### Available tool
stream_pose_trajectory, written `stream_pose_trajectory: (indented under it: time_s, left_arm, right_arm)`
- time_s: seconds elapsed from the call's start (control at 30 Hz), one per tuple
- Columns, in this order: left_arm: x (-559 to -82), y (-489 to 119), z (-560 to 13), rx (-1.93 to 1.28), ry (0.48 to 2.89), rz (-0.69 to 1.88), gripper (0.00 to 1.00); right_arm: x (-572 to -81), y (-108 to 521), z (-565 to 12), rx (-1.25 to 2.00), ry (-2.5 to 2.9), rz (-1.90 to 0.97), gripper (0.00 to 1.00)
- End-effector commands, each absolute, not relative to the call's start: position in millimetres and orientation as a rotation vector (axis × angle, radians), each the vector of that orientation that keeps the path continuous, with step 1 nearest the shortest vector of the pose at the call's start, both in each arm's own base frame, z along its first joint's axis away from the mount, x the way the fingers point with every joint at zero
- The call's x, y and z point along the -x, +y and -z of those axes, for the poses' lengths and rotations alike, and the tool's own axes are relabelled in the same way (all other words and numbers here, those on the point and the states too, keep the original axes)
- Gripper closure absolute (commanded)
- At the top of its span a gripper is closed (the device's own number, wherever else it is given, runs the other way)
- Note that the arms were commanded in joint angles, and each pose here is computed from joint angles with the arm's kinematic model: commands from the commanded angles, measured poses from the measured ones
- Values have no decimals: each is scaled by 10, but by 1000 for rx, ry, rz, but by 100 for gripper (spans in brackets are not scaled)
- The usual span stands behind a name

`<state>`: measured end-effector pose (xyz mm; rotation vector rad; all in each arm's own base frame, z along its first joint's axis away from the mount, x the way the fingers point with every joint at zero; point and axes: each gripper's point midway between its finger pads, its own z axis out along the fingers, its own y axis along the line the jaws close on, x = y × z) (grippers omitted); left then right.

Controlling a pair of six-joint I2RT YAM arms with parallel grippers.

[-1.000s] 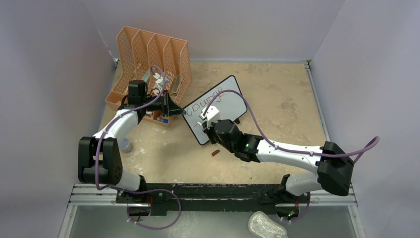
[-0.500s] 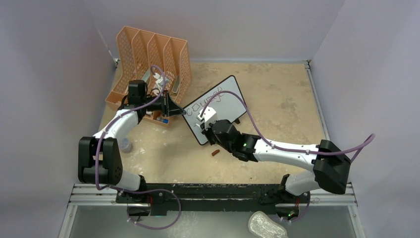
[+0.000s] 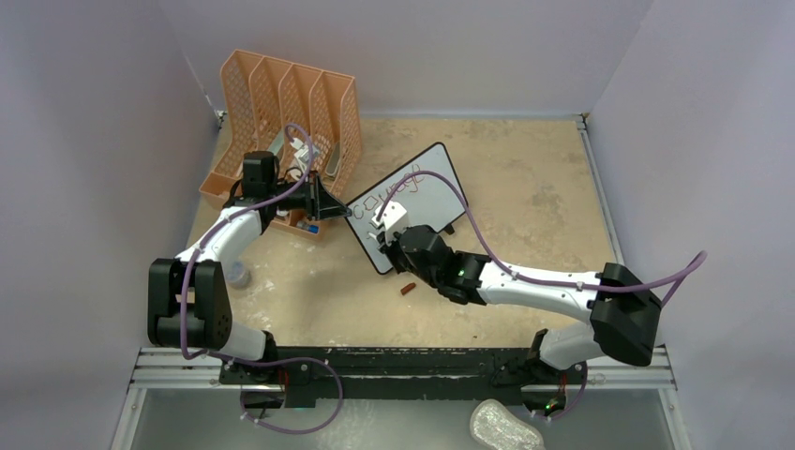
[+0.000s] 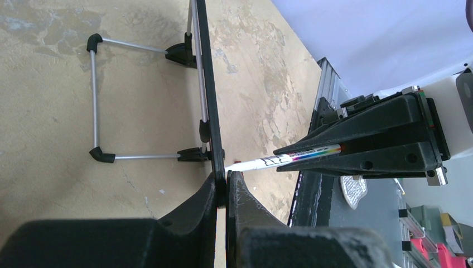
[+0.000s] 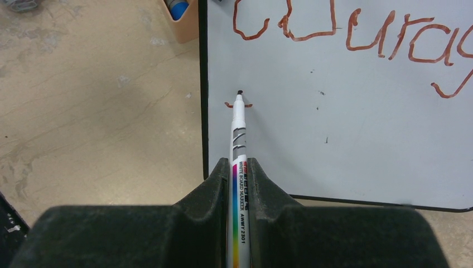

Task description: Write a sentence on the whiteboard

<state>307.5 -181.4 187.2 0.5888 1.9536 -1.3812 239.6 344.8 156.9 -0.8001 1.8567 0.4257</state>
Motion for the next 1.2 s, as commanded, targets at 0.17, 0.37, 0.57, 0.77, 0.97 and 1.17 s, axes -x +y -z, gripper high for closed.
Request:
stream_pose_trajectory:
  time_s: [0.17, 0.37, 0.57, 0.77, 0.97, 1.17]
  left_arm:
    - [-3100, -1832, -1818, -615, 1959, 1342, 100]
    - [-3101, -1832, -1822, -616, 1958, 1341, 100]
    - [-3099, -1833, -1816, -615, 1960, 1343, 100]
    - [-3096, -1833, -1819, -617, 1958, 1343, 100]
    - [-3101, -1831, -1812, -615, 1960, 1340, 100]
    - [-3099, -1831, -1807, -614, 1962, 1341, 100]
  right_arm:
    - [-2438, 3595, -1756, 803, 1810, -465, 100]
    - [-2412, 3537, -1674, 816, 1841, -447, 100]
    - [-2376, 3461, -1581, 821, 1871, -428, 100]
    - [-2326, 3381, -1479, 828, 1903, -419, 100]
    - [-2289, 3334, -1402, 840, 1924, -413, 100]
    - [-2255, 3292, -1352, 855, 1937, -406, 100]
